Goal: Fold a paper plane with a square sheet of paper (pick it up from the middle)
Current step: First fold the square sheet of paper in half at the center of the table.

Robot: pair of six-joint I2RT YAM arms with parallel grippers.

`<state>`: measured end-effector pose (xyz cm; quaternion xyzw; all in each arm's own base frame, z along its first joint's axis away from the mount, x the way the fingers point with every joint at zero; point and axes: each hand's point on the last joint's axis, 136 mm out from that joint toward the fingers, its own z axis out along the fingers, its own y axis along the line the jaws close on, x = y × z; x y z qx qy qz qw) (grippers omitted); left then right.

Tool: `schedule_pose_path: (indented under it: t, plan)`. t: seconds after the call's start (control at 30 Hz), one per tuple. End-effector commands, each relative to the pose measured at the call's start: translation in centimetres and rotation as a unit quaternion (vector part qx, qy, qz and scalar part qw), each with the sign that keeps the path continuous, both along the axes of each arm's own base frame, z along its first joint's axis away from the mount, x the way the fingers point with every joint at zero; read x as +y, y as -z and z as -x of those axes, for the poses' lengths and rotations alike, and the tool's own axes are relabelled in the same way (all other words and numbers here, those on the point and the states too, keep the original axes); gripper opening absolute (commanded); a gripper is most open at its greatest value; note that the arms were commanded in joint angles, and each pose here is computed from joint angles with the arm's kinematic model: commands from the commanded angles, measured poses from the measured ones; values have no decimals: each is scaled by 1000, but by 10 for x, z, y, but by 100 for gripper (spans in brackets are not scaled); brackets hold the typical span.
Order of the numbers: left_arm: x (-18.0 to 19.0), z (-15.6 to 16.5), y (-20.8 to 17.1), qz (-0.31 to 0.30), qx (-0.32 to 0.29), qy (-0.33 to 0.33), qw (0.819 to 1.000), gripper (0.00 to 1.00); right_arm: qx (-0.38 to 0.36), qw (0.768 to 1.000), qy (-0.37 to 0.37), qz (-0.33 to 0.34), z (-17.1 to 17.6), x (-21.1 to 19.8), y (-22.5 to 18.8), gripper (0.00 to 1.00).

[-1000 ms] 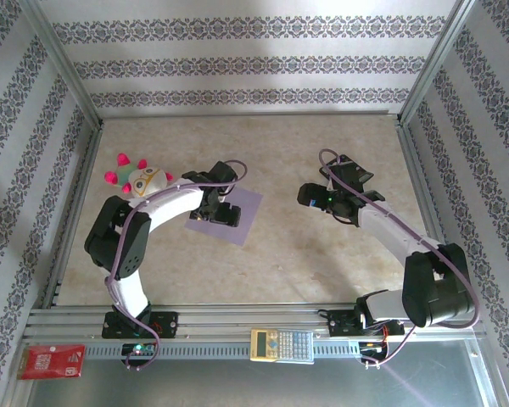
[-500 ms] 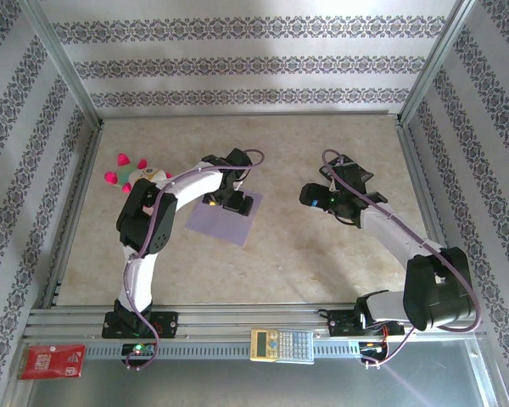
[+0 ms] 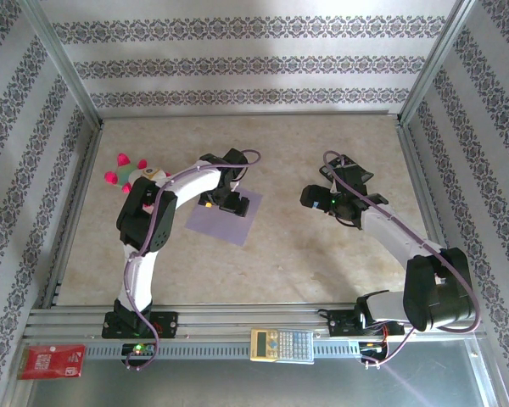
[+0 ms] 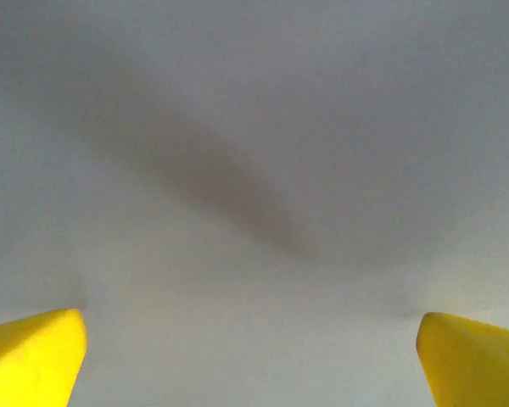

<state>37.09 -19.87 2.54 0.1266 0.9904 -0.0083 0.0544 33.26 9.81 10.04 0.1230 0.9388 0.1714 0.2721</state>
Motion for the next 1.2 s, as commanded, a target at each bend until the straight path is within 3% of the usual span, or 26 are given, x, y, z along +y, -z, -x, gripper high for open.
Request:
schedule_pose_path:
  t: [0.0, 0.6, 1.17]
  plan:
    - [7, 5, 11, -15, 30, -2, 999, 100, 7, 1000, 4, -12, 2, 1, 5, 98]
    - [18, 24, 35, -35, 64, -10, 997, 100, 11, 1000, 8, -15, 2, 0, 8, 98]
    - [11, 25, 36, -21, 70, -8, 997, 92, 12, 1000, 8, -15, 2, 1, 9, 98]
